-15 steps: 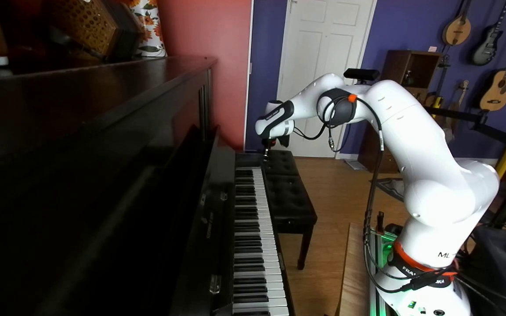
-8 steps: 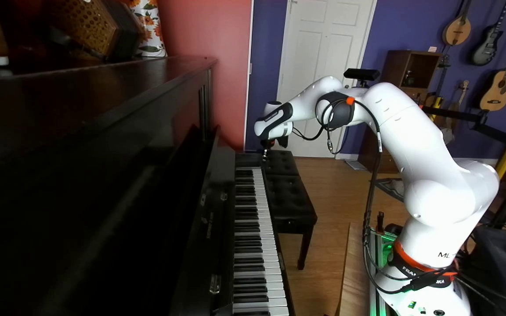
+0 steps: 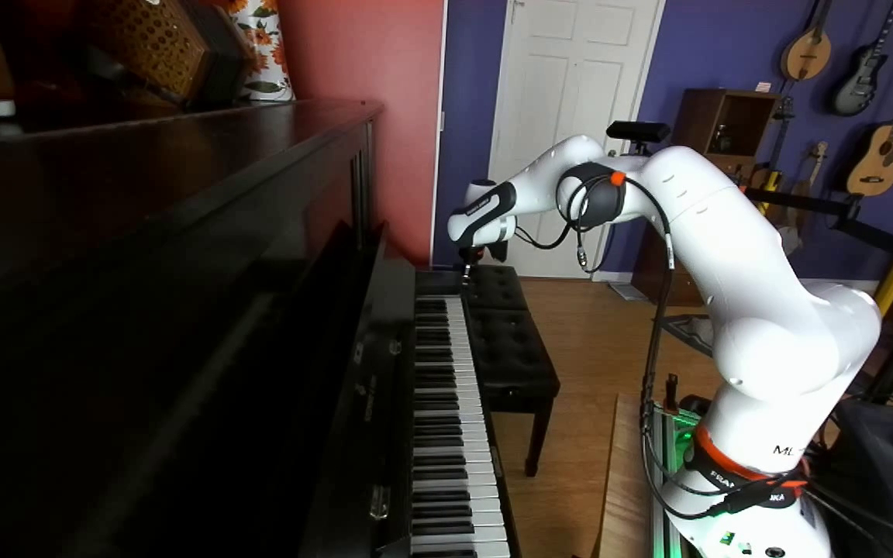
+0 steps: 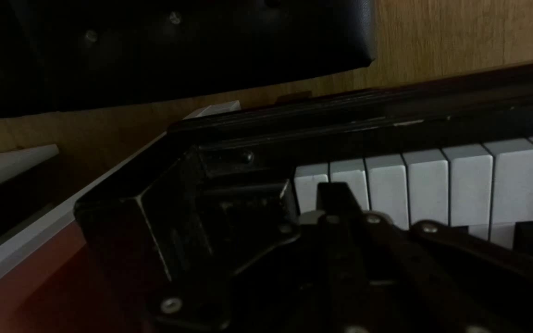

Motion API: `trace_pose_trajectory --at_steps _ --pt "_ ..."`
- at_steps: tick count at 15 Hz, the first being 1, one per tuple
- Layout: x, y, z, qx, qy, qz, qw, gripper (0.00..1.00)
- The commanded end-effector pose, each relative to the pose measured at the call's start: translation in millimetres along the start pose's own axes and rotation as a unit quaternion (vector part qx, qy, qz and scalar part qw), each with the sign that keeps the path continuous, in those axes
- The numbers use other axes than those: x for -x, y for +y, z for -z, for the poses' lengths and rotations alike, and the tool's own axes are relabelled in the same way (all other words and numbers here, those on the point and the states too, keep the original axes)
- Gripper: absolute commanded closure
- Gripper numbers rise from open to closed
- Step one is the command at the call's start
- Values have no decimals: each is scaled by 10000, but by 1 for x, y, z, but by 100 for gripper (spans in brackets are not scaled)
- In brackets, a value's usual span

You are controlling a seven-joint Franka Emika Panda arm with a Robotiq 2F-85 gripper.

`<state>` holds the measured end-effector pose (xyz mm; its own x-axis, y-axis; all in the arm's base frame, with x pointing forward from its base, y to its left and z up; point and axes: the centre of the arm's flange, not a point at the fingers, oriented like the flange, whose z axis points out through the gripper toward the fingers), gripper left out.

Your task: Press the second last right white key of the piano

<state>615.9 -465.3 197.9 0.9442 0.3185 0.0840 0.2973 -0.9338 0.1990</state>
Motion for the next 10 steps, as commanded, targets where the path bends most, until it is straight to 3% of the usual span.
trace_pose_trajectory --at_steps 1,10 --pt "-3 -1 -11 -37 11 58 10000 100" --pt "0 2 -30 54 93 60 9999 100"
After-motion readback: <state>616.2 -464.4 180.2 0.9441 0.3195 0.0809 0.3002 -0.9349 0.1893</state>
